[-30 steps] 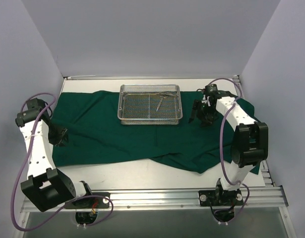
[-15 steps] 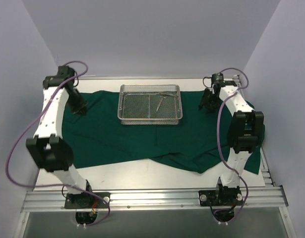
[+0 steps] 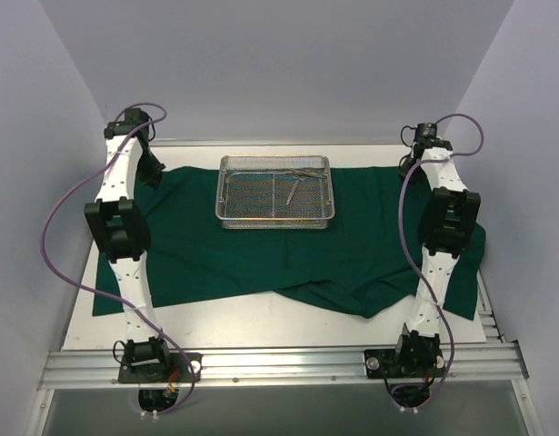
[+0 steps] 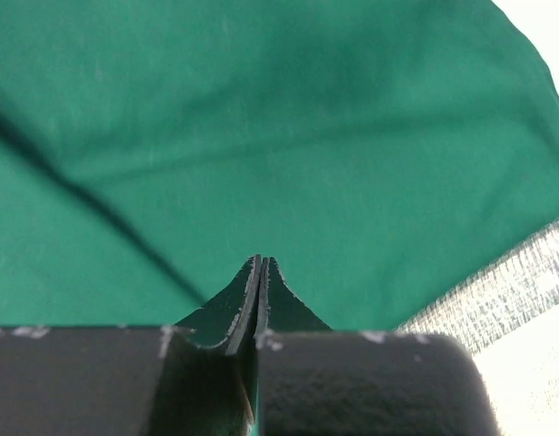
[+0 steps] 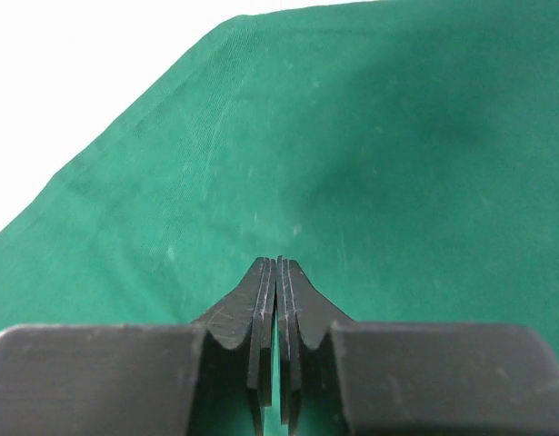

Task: Open and lay out the surgical kit
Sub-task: Smooth out the surgical kit at the center of the board.

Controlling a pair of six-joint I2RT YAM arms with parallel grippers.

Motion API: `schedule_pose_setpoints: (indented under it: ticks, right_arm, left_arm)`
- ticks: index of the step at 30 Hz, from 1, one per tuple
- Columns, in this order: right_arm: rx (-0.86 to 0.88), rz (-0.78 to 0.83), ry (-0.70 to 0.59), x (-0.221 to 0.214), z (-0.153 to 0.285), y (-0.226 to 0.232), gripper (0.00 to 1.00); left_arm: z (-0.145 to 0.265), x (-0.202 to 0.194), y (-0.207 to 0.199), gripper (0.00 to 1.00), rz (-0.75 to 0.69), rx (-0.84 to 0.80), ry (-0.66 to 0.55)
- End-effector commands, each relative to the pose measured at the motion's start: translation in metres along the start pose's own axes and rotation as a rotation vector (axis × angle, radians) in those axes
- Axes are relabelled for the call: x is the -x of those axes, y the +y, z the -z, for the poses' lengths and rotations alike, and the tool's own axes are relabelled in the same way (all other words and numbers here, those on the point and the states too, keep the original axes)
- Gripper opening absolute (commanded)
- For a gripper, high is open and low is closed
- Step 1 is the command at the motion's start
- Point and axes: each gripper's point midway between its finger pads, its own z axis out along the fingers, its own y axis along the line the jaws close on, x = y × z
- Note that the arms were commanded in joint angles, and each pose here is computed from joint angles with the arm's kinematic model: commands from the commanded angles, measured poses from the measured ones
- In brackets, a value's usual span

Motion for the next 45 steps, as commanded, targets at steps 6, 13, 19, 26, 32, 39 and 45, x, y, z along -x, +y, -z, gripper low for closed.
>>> schedule_pose_setpoints:
  ticks: [6,13,19,26,32,39,45]
  right_arm:
    - [-0.016,0.051,0.030,-0.005,-0.026,0.002,0.00]
    - [-0.022,0.066,0.103,-0.034,-0.054,-0.002,0.00]
    - [-0.009,0.061,0.155,-0.048,-0.087,0.004,0.00]
    - [0.028,0.057,0.143,-0.040,-0.110,0.020,0.00]
    - [0.028,0.098,0.125,-0.035,-0.114,0.021,0.00]
    - [0.159,0.046,0.009,0.024,-0.059,0.051,0.26]
    - [0.257,0.006,-0.016,0.049,0.042,0.064,0.47]
  left_arm:
    - [-0.074,0.013,0.008,0.02,0.105,0.037,0.036]
    - [-0.120,0.003,0.006,0.02,0.187,-0.061,0.175]
    - [-0.161,0.009,-0.001,0.02,0.251,-0.123,0.219]
    - [-0.192,0.018,-0.007,0.02,0.325,-0.205,0.237]
    - [-0.195,0.040,0.030,0.02,0.364,-0.165,0.191]
    - [-0.132,0.080,0.027,0.21,0.293,-0.269,0.088]
    - [-0.030,0.080,0.001,0.34,0.170,-0.336,0.001]
